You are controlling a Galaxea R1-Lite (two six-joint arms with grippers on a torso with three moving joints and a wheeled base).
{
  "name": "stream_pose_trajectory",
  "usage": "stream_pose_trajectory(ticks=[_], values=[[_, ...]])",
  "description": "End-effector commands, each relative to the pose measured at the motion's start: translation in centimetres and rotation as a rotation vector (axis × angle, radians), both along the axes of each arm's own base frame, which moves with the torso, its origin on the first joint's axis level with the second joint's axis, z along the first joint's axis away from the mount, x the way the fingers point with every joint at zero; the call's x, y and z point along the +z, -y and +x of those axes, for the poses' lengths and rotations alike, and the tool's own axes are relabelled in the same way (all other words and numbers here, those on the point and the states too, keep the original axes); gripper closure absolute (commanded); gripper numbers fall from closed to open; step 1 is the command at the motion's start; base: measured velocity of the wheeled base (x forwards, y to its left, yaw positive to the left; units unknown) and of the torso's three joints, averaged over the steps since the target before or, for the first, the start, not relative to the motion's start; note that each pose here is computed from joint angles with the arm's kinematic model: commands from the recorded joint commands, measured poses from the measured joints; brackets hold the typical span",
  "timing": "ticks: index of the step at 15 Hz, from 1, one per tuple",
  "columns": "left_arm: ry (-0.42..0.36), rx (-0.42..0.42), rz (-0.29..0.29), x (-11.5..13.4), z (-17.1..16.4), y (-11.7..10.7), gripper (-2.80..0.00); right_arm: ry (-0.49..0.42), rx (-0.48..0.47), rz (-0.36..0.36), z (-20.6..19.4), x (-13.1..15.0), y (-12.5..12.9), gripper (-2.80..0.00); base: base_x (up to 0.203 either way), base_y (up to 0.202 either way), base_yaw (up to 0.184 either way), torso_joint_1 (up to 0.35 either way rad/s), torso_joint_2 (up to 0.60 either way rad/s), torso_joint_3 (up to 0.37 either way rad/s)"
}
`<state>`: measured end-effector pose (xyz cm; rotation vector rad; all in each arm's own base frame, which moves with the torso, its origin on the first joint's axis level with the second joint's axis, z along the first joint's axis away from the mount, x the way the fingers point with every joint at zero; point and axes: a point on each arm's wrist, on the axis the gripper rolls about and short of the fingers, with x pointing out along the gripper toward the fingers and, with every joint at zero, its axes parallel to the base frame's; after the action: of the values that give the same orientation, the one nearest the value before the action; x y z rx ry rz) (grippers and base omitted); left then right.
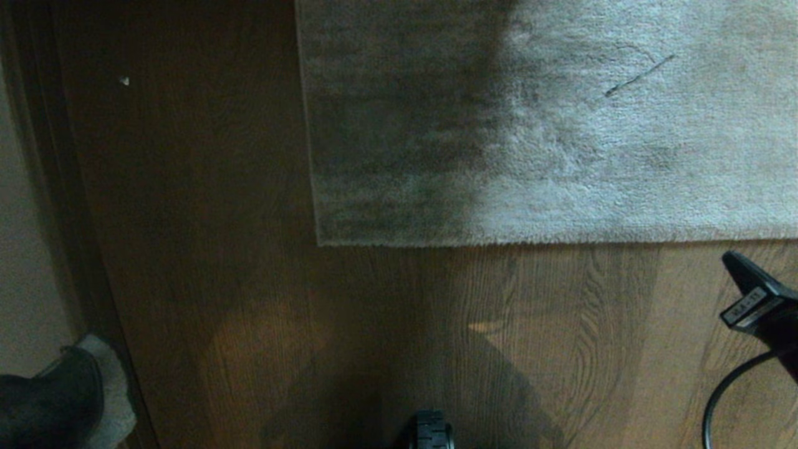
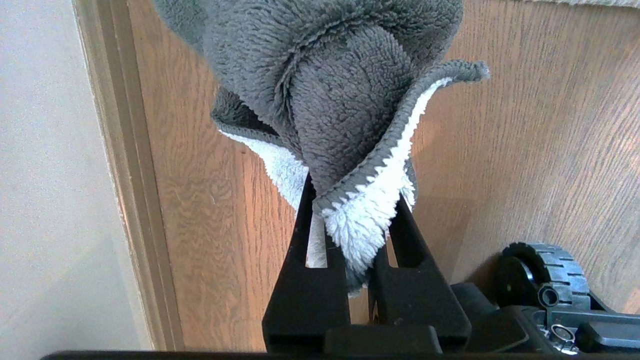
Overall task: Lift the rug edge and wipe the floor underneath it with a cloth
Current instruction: Put down the rag
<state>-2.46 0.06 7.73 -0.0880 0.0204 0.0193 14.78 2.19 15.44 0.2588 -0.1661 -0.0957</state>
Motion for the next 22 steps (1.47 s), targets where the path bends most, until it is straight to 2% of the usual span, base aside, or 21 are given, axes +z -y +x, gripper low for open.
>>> stream_pose_trajectory(ticks=[1, 5, 12, 14, 18, 21, 22], values=[[-0.001, 0.002, -0.001, 0.0, 0.0, 0.0, 0.0, 0.061, -0.111, -0.006, -0.7, 0.8, 1.7, 0.0, 0.0, 0.0, 0.0, 0.0, 0.0, 0.0], [0.0, 0.0, -0.001, 0.0, 0.0, 0.0, 0.0, 0.084, -0.174, -0.016, -2.0, 1.4, 2.6, 0.0, 0.0, 0.0, 0.0, 0.0, 0.0, 0.0], [0.0, 0.002, -0.001, 0.0, 0.0, 0.0, 0.0, 0.074, -0.21, -0.026, -4.9, 1.6, 3.0, 0.0, 0.0, 0.0, 0.0, 0.0, 0.0, 0.0], [-0.001, 0.0, -0.001, 0.0, 0.0, 0.0, 0.0, 0.074, -0.206, -0.051, -6.7, 1.5, 2.9, 0.0, 0.0, 0.0, 0.0, 0.0, 0.0, 0.0], [-0.002, 0.0, -0.001, 0.0, 0.0, 0.0, 0.0, 0.078, -0.131, -0.093, -11.9, 0.0, 2.7, 0.0, 0.0, 0.0, 0.0, 0.0, 0.0, 0.0], [0.0, 0.001, -0.001, 0.0, 0.0, 0.0, 0.0, 0.067, -0.048, -0.142, -15.6, -3.0, 2.5, 0.0, 0.0, 0.0, 0.0, 0.0, 0.0, 0.0], [0.0, 0.001, -0.002, 0.0, 0.0, 0.0, 0.0, 0.031, -0.022, -0.165, -16.5, -4.5, 2.5, 0.0, 0.0, 0.0, 0.0, 0.0, 0.0, 0.0]])
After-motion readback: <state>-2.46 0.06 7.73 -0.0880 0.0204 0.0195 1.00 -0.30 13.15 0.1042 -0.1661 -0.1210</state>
